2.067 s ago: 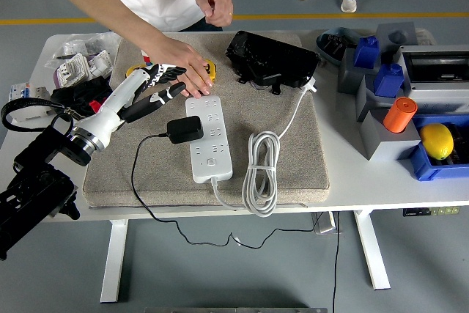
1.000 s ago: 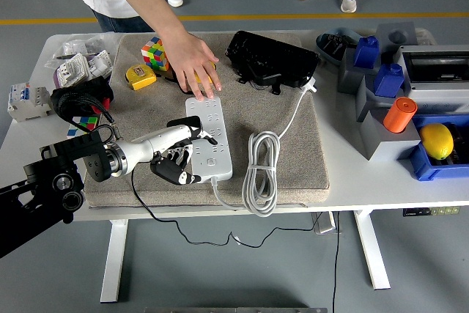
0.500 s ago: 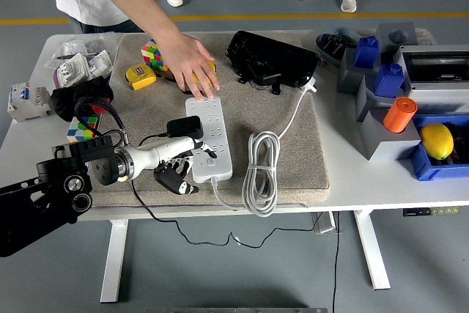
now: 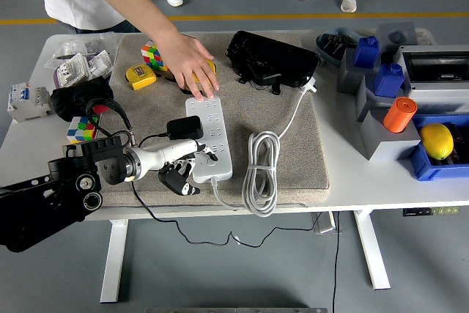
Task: Put the plug near the board,insert it into the board,press the button,pull the plug out
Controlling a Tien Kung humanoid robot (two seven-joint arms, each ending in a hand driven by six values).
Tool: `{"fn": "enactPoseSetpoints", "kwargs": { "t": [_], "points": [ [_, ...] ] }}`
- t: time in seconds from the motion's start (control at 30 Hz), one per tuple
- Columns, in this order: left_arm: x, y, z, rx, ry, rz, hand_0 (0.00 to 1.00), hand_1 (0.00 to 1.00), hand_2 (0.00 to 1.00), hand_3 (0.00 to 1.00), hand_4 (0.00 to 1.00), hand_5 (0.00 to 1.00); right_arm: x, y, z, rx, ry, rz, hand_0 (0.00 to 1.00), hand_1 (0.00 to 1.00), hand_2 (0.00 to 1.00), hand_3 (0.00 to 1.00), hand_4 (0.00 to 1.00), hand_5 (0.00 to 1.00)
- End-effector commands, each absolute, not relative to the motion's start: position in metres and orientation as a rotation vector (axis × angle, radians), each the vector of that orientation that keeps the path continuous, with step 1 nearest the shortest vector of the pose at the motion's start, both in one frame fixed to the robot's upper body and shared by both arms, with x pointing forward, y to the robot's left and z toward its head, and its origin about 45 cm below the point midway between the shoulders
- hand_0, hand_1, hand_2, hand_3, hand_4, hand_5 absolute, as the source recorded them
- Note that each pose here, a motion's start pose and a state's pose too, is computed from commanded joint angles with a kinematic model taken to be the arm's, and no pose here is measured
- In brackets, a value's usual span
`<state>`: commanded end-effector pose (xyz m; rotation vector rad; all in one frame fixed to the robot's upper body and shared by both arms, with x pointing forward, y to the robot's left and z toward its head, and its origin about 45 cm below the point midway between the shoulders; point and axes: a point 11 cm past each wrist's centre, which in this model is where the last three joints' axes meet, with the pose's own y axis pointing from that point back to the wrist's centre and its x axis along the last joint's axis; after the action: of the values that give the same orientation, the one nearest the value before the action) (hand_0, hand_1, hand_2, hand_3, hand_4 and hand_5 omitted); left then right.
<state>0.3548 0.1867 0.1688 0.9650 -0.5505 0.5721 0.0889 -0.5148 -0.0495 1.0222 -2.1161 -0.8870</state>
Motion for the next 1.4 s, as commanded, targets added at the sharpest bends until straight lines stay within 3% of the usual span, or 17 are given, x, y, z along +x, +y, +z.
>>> {"fn": "enactPoseSetpoints", "kwargs": {
  "t": [1.07,1.4],
  "points": [
    [0.35,0.193,0.156,1.028,-0.515,0.534,0.036,0.098,0.188,0.818,0.809,0.002,0.089,-0.514,-0.05,1.026,-2.114,-0.886,0.711,0.714,0.701,0.599,0.998,0.603],
    [0.359,0.187,0.187,0.926,-0.549,0.596,0.036,0.1,0.188,0.814,0.809,0.002,0.088,-0.514,-0.05,1.022,-2.117,-0.888,0.71,0.713,0.701,0.599,0.998,0.603]
  ]
}}
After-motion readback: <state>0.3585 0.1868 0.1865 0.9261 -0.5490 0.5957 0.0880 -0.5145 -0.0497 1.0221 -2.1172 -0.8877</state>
